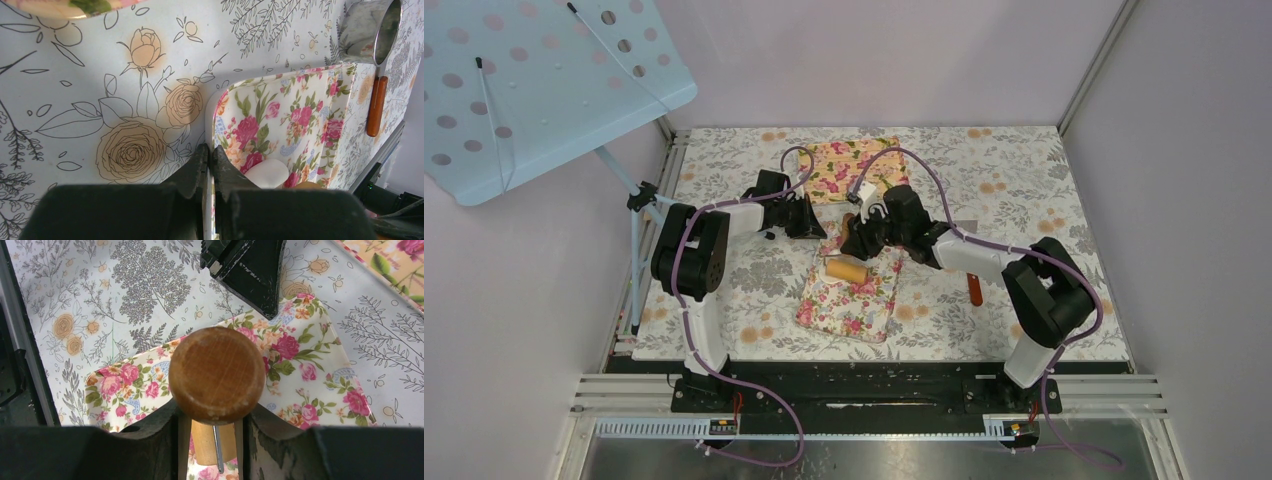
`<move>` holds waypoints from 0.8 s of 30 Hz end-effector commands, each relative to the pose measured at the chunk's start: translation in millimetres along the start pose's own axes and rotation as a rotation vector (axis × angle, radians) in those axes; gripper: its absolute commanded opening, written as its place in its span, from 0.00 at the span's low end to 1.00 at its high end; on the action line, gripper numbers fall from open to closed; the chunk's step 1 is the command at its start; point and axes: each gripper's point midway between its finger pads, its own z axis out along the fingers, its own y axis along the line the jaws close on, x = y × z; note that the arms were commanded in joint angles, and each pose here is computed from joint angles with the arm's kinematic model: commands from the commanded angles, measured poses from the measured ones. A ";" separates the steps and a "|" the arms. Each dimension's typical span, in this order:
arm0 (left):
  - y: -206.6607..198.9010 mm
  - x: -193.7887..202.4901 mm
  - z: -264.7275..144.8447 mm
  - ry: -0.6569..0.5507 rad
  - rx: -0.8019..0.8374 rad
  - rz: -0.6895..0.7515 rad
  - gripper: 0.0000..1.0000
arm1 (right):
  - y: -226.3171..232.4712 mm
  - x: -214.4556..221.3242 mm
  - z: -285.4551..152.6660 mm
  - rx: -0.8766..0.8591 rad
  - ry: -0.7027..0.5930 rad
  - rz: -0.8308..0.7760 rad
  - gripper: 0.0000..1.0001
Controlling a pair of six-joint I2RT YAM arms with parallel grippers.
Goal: Roll out the dumpling wrappers from the dough
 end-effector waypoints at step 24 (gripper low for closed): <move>8.4 23.3 5.0 0.082 -0.013 -0.045 0.00 | 42.2 107.9 -14.9 -0.065 0.339 -0.129 0.00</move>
